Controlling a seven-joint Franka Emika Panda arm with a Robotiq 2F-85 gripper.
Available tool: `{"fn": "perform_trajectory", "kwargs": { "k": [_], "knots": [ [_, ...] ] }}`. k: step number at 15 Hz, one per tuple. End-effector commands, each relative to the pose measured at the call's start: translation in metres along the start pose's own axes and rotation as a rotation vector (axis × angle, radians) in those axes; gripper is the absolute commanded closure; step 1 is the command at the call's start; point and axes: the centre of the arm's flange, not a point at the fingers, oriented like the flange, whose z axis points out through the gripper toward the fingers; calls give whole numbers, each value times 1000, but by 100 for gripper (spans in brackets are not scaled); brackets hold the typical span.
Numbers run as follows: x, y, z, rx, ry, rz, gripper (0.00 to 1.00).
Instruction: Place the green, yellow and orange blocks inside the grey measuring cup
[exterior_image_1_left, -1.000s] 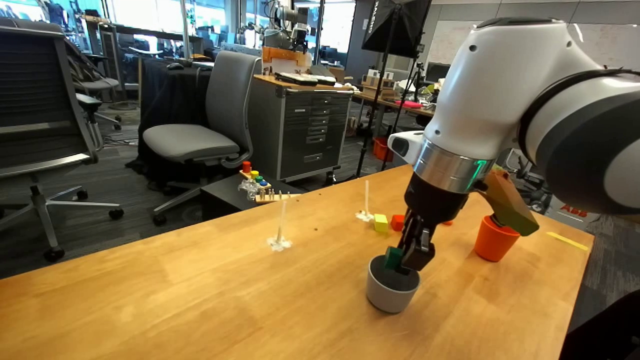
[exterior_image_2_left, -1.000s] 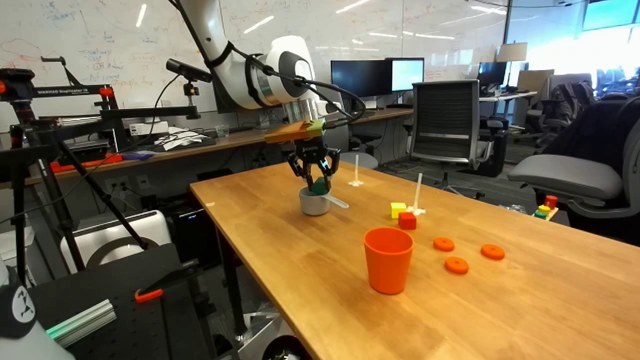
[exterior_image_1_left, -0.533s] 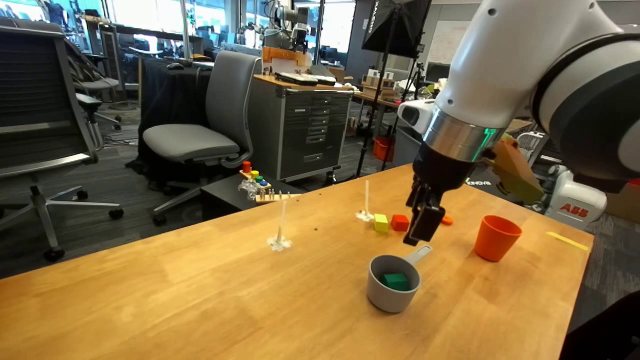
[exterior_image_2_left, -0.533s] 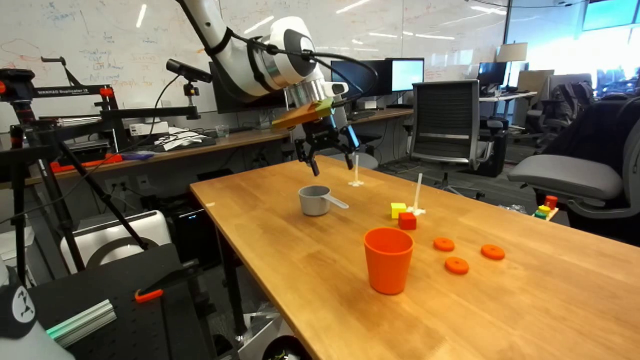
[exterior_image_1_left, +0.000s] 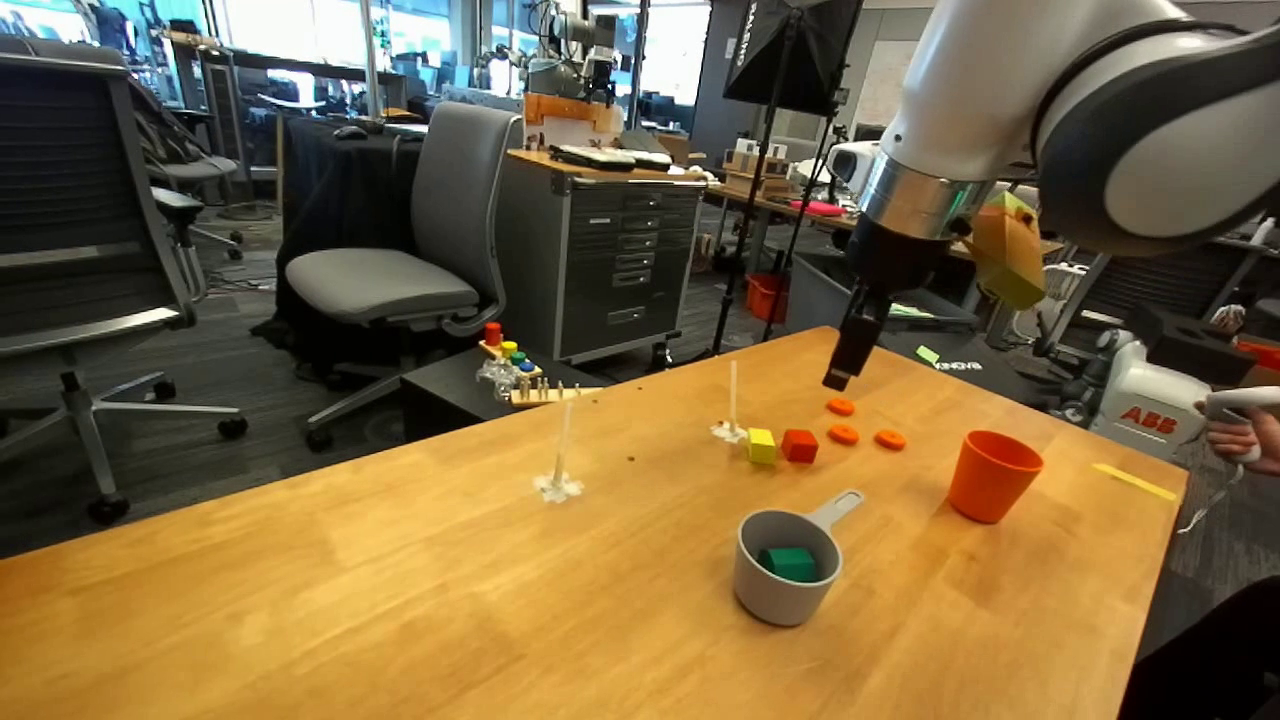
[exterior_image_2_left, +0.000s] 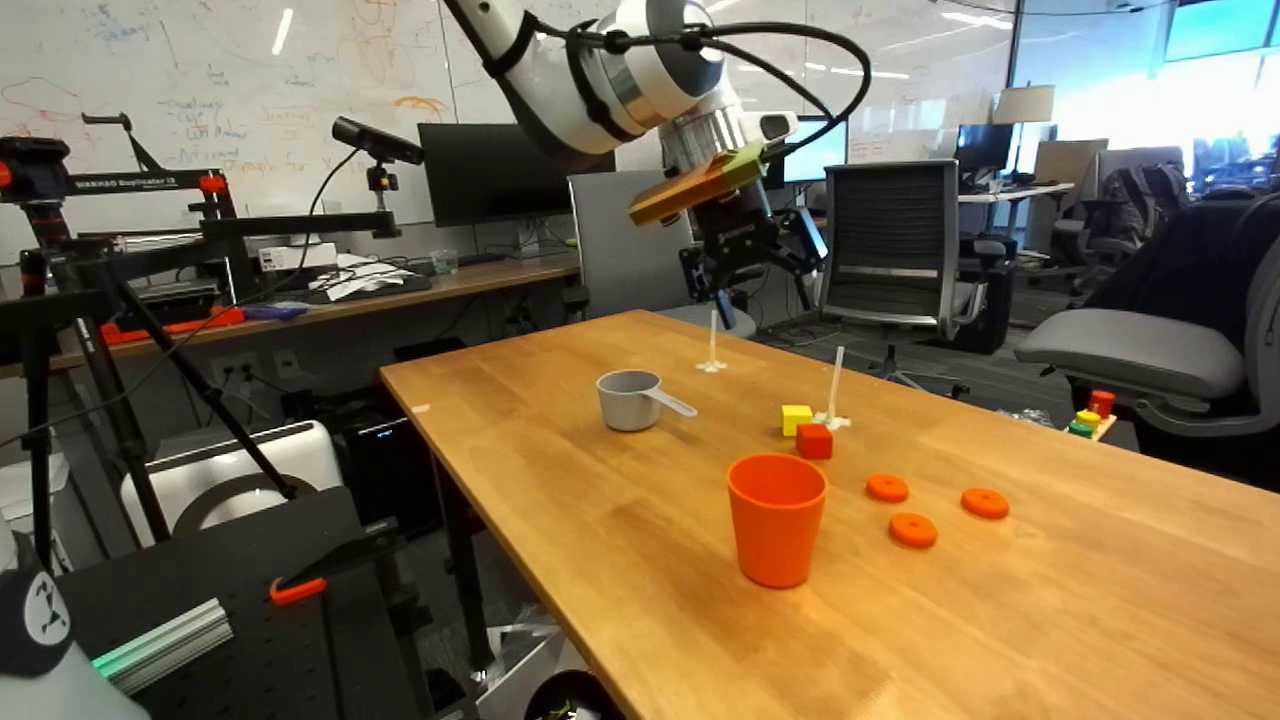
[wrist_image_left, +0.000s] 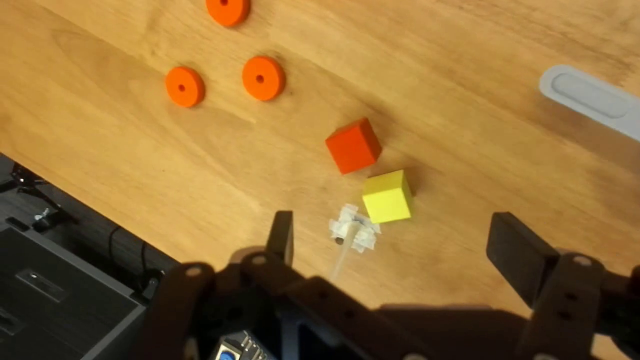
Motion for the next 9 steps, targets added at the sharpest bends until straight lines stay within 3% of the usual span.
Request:
{"fn": "perform_trajectory", "kwargs": {
  "k": [1,5,9],
  "knots": [
    [61,34,28,93,-31,-63,0],
    [107,45,63,226,-67,-200,0],
    [125,43,90,298,-115,-266,0]
  ]
}}
